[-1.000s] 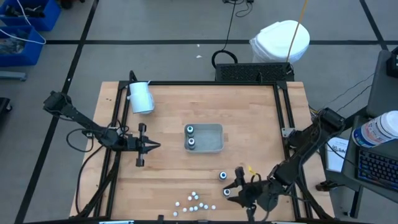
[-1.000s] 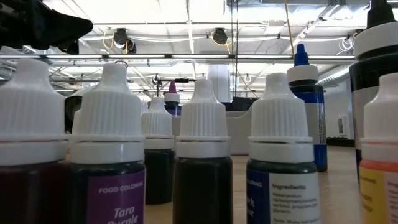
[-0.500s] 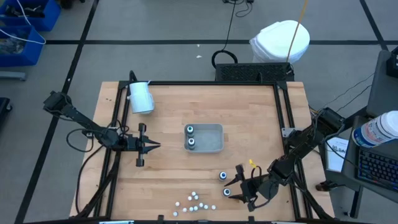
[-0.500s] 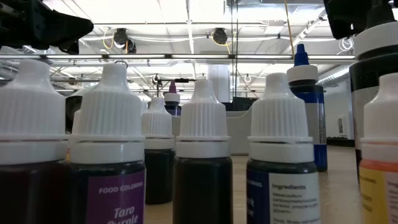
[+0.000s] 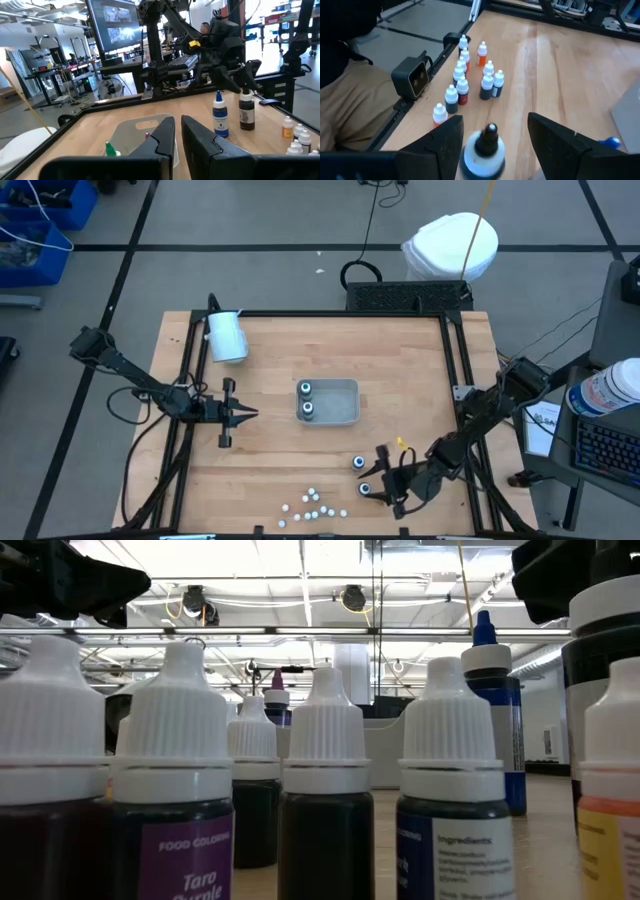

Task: Pick & Place food coloring
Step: Put the large black food coloring bottle into the gray bin

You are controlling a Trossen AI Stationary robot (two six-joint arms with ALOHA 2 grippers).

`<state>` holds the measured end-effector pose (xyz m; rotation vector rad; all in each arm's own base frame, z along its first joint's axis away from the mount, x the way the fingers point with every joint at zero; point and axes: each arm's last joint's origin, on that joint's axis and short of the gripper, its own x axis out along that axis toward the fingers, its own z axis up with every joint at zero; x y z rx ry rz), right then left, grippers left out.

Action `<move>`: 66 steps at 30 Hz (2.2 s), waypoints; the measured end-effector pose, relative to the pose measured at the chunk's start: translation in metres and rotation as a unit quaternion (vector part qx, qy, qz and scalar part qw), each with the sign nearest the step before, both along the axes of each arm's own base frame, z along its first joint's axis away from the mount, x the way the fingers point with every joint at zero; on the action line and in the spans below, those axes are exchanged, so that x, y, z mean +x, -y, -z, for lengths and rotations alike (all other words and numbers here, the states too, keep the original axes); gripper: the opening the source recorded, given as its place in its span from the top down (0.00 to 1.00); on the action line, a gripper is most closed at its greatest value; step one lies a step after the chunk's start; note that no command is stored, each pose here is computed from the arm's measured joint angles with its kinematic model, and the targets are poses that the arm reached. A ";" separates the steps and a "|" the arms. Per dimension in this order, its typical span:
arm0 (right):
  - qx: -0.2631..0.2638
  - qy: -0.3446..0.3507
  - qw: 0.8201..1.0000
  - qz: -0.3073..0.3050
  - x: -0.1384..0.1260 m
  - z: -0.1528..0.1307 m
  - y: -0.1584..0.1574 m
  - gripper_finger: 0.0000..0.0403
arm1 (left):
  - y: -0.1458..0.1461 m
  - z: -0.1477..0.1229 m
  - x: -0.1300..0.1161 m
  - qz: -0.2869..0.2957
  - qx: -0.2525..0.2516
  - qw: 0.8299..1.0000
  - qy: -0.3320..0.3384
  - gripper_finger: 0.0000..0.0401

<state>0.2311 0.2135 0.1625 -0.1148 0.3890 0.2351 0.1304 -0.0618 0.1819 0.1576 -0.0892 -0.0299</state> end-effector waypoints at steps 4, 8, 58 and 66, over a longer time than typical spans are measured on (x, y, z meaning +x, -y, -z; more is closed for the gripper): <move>0.003 -0.005 1.000 -0.010 0.002 0.007 -0.003 0.48 | 0.000 0.000 0.000 0.000 0.000 1.000 -0.001 0.90; 0.000 -0.013 1.000 -0.010 0.002 0.012 -0.003 0.48 | 0.000 0.000 0.000 0.000 0.000 1.000 -0.002 0.90; 0.016 0.151 0.988 -0.023 0.023 -0.097 0.013 0.70 | 0.000 0.001 0.000 -0.001 0.005 1.000 -0.003 0.90; -0.016 0.190 0.974 0.125 0.047 -0.124 0.077 0.71 | 0.000 0.001 0.000 0.000 0.000 1.000 -0.004 0.90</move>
